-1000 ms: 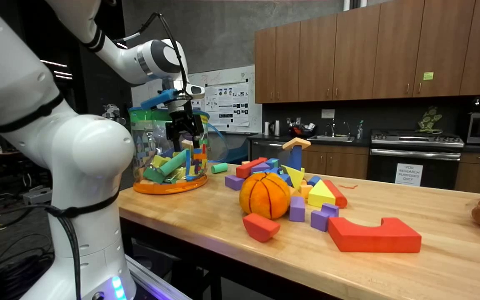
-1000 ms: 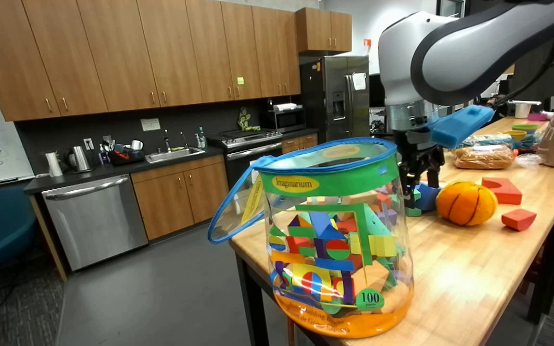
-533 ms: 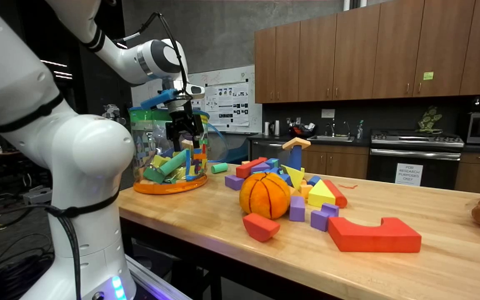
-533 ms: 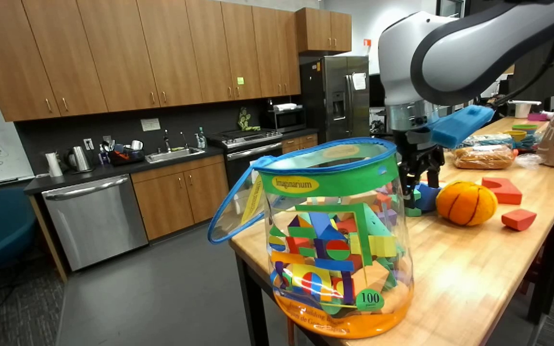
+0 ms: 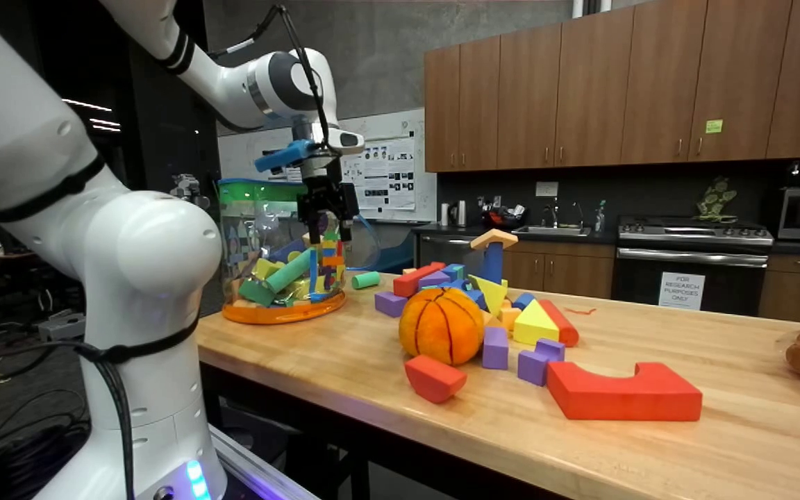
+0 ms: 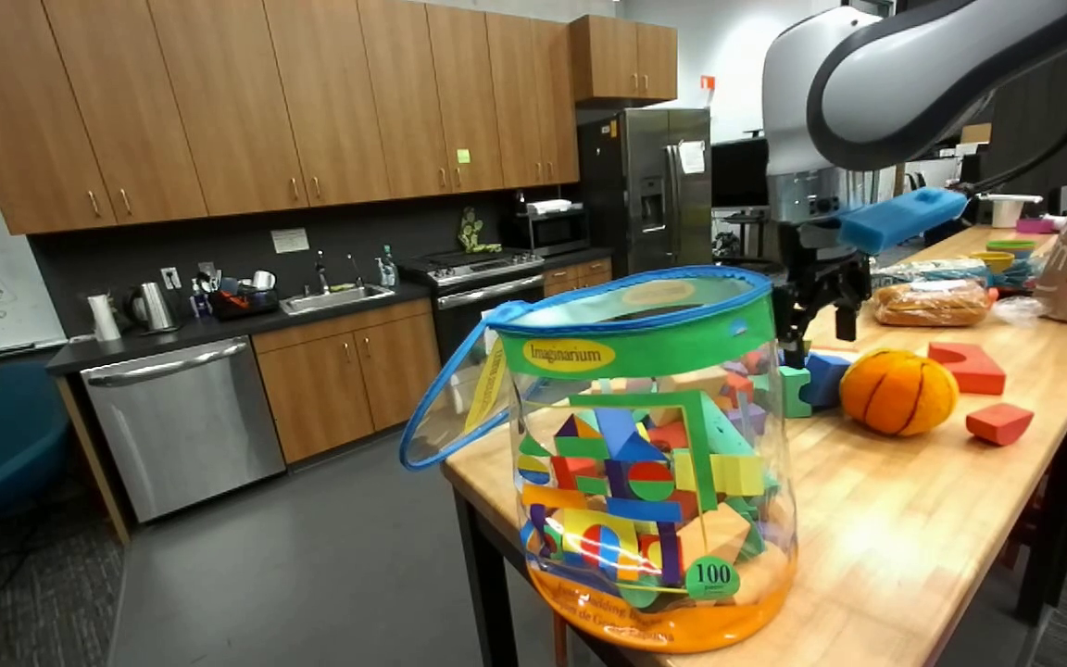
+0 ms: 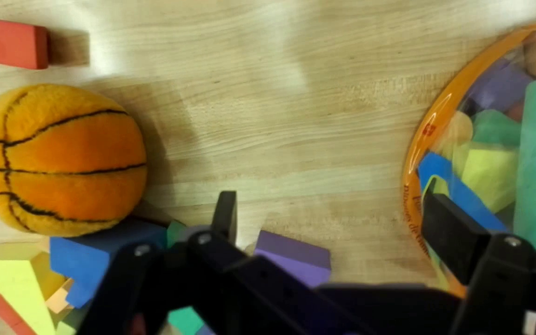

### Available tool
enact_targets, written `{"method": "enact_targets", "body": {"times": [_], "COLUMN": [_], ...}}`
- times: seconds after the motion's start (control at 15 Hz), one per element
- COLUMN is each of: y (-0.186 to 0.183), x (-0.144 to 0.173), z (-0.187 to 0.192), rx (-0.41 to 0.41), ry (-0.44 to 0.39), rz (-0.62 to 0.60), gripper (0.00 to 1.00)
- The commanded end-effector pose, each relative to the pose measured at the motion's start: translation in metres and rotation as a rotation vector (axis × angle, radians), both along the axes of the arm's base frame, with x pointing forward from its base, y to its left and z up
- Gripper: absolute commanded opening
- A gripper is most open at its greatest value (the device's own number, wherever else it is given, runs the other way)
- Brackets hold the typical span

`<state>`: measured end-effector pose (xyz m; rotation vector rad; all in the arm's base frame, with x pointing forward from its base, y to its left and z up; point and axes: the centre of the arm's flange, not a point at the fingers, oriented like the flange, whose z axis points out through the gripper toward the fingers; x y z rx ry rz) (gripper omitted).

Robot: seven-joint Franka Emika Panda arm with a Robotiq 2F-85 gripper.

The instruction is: Put one purple block in the bag on the left.

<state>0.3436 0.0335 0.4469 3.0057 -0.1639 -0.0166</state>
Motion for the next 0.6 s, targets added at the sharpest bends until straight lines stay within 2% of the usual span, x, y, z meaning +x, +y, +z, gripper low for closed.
{"method": "enact_targets", "body": {"times": [0.0, 0.33, 0.53], "y": [-0.055, -0.135, -0.171], "x": [0.003, 0.001, -0.001], "z": [0.027, 0.048, 0.041], "rx": [0.036, 0.076, 0.091], "ry": [-0.065, -0.132, -0.149], "rz": [-0.057, -0.121, -0.139], "gripper": [1.0, 1.0, 1.0]}}
